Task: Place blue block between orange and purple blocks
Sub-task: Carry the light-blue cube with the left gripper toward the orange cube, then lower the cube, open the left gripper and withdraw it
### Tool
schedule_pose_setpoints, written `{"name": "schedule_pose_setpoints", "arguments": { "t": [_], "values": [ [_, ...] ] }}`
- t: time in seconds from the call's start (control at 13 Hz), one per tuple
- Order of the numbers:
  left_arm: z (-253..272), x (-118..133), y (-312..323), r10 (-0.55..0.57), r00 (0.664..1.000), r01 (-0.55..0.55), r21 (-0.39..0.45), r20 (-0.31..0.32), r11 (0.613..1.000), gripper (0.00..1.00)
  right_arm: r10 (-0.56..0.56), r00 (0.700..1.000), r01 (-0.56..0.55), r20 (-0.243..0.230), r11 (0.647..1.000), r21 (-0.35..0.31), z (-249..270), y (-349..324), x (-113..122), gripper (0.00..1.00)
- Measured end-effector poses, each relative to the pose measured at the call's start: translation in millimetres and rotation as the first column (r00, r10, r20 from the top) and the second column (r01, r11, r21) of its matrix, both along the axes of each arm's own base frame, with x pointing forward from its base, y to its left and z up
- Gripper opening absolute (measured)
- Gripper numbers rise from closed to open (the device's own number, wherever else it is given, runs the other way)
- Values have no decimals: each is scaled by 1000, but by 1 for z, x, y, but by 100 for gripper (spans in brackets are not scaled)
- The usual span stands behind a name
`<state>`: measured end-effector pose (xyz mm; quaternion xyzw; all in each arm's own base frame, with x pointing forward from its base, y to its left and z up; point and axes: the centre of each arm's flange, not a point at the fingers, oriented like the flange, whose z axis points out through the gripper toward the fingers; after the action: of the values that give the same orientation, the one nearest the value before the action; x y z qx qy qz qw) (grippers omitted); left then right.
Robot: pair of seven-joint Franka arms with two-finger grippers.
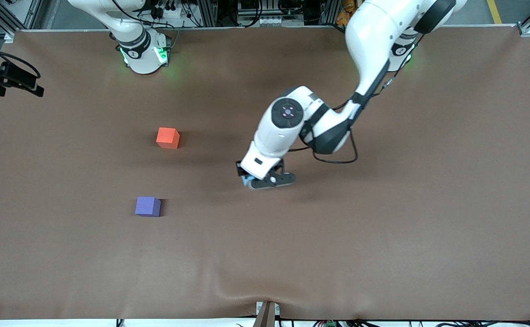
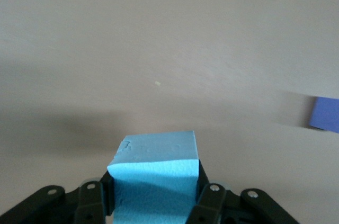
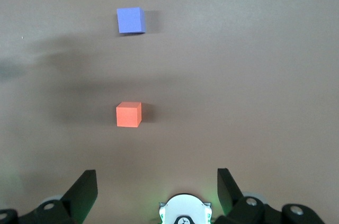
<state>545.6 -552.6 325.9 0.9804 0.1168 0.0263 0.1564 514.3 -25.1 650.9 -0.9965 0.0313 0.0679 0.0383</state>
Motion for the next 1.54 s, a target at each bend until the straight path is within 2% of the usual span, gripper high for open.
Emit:
{"name": "schedule_pose_setpoints", "arguments": {
  "t": [0.15, 0.38, 0.62, 0.92, 1.23, 1.38, 1.54],
  "values": [
    [-27, -22, -30, 12, 1000, -11, -13, 15, 1000, 55, 0, 1000, 0, -8, 1000, 0, -11, 0, 9, 100],
    [-70, -52, -59, -18, 999, 17, 19, 40, 1000, 55, 8, 999, -8, -45, 1000, 1, -39, 5, 28, 100],
    [-86, -56, -63, -27, 999, 26, 31, 41, 999, 55, 10, 998, -10, -56, 1000, 1, -47, 5, 33, 100],
    [-101, -65, -67, -101, 994, 99, 53, 44, 994, 55, 10, 999, -10, -53, 1000, 1, -46, 6, 33, 100],
    [-115, -74, -72, -146, 989, 143, 69, 39, 987, 55, 19, 997, -19, -71, 1000, 2, -56, 10, 38, 100],
    [-115, -73, -72, -148, 988, 145, 70, 40, 987, 59, 24, 997, -24, -74, 1000, 2, -57, 13, 39, 100],
    [-112, -72, -72, -147, 988, 144, 65, 47, 987, 76, 27, 997, -27, -74, 1000, 2, -57, 14, 39, 100]
  ]
}}
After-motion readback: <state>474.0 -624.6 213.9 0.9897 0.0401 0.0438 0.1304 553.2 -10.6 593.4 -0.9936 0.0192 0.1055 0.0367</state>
